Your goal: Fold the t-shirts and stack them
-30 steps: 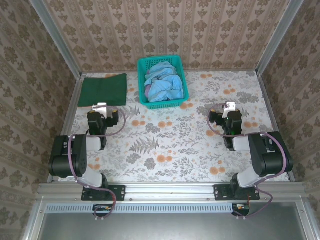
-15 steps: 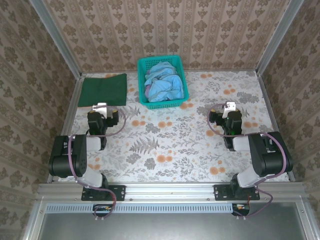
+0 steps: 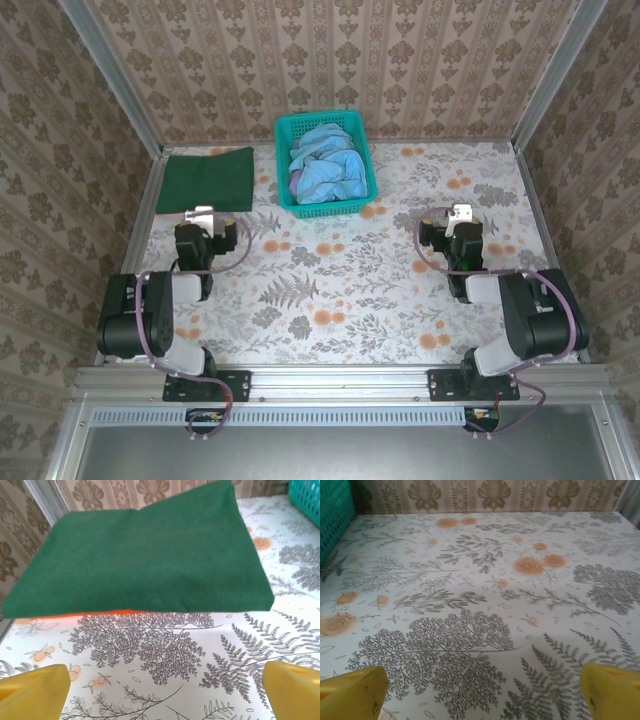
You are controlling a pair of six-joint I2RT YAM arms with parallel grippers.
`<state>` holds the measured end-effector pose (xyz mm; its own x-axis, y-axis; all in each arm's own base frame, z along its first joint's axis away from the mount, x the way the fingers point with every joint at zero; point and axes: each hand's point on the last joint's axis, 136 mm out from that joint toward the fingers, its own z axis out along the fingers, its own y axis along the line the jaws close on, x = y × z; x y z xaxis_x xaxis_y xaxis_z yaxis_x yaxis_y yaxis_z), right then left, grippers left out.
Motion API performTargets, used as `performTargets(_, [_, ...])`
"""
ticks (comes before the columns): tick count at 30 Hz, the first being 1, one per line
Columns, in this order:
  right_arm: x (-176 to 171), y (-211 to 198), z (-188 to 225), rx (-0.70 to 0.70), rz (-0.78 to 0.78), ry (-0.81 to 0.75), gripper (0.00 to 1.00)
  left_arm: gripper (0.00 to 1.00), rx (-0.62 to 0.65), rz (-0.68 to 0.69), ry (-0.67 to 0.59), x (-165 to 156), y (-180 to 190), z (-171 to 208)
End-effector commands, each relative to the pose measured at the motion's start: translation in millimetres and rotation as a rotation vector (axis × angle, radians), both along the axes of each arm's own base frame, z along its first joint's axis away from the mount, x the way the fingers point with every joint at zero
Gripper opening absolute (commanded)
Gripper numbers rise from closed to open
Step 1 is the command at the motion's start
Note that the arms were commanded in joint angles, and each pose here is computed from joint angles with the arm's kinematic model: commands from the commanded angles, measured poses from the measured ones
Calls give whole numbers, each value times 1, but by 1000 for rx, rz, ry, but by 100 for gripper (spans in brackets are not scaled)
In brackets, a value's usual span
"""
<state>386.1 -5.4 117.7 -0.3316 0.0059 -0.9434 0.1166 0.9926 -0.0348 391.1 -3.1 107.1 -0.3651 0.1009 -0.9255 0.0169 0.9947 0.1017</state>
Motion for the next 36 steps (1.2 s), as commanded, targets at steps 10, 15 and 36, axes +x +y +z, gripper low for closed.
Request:
performTargets(10, [-50,-7,77,498,-170,-154,100,100,-324,32,-100,-13,-41,118])
performTargets(15, [-48,19,81,580,-27,-151,99,100,-519,-48,-120,-17,-62,116])
performTargets(36, [-19,96,6,504,96,537,70,81,-212,-390,681,59,-284,36])
